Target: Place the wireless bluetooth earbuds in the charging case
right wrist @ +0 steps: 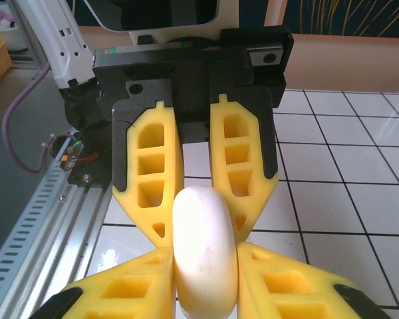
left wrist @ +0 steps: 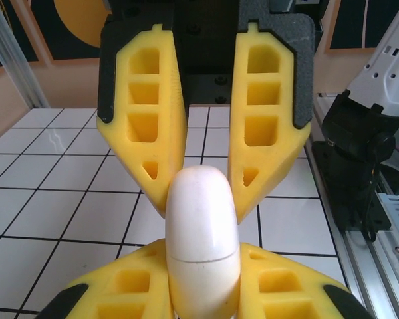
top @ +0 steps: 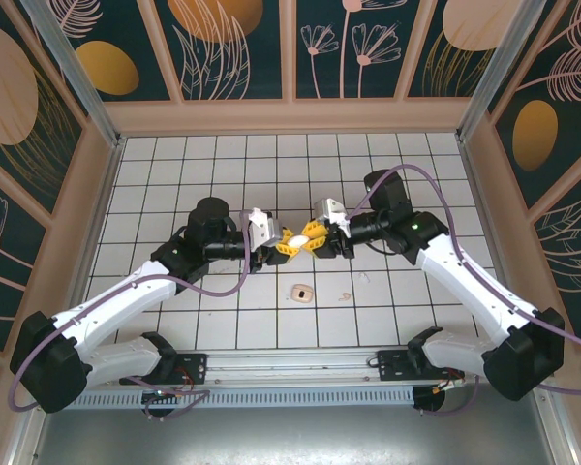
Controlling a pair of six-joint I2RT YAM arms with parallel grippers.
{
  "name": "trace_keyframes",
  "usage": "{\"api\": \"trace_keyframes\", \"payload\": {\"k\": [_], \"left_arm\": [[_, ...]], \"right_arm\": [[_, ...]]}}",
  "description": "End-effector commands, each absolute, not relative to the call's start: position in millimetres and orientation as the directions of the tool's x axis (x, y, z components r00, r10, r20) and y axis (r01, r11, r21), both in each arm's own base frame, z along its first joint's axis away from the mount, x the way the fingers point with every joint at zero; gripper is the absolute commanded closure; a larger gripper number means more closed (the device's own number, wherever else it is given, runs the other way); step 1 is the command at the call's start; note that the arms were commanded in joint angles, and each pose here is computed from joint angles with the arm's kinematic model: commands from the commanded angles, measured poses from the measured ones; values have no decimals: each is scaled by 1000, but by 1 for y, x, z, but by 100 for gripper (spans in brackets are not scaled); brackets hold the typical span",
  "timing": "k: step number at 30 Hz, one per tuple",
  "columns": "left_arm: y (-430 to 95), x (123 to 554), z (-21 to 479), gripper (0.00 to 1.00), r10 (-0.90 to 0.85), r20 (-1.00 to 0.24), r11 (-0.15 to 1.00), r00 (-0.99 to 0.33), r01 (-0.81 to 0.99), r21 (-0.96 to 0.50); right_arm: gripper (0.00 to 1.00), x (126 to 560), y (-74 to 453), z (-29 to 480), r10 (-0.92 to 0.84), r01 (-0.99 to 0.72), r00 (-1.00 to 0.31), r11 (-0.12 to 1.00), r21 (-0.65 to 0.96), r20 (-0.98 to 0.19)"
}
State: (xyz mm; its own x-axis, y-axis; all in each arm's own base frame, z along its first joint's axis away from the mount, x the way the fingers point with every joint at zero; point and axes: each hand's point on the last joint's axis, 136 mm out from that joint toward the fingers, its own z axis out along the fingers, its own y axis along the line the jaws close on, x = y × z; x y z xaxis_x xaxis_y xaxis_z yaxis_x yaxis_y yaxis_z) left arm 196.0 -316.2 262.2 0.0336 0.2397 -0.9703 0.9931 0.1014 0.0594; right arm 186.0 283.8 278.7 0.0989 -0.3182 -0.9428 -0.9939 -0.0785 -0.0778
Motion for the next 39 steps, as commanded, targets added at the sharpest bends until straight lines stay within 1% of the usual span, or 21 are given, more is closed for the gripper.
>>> {"api": "trace_keyframes", "payload": {"k": [1, 3, 8, 18, 22, 25, 28, 30, 31, 34, 36, 39], "left_arm": [[-315, 192, 267, 84, 224, -973, 88, 59, 993, 80], [-315, 193, 267, 84, 227, -972, 95, 56, 992, 79], [-314, 192, 268, 84, 219, -974, 96, 56, 992, 79], [-312, 189, 271, 84, 192, -979, 99, 66, 991, 86], [-312, 189, 269, 84, 175, -983, 106, 58, 991, 78], [-313, 190, 266, 84, 145, -989, 114, 38, 992, 55], [-313, 191, 267, 84, 79, -997, 137, 11, 990, 22], [-311, 193, 266, 84, 42, -999, 155, -7, 988, -1], [-310, 195, 264, 84, 28, -999, 168, -20, 986, -15], [-309, 199, 253, 84, 26, -998, 200, -52, 979, -46], [-308, 201, 246, 85, 36, -997, 216, -71, 975, -61], [-307, 203, 238, 85, 46, -995, 231, -89, 970, -76]], "right_arm": [[71, 198, 283, 292, -294, -992, 120, 3, -127, -948], [68, 199, 282, 297, -282, -991, 122, 14, -131, -952], [65, 204, 272, 304, -242, -990, 120, 43, -134, -963], [62, 218, 270, 301, -252, -987, 78, 117, -110, -965], [58, 217, 268, 305, -234, -989, 61, 119, -91, -970], [56, 215, 265, 308, -217, -990, 35, 126, -64, -976], [53, 218, 259, 309, -208, -986, -20, 164, -15, -978], [53, 231, 251, 308, -205, -965, -98, 258, 43, -974], [53, 241, 244, 305, -202, -943, -156, 322, 84, -967], [53, 262, 226, 290, -203, -862, -318, 469, 194, -926], [53, 270, 216, 271, -217, -790, -432, 560, 251, -875], [53, 280, 196, 234, -206, -629, -622, 705, 326, -755]]}}
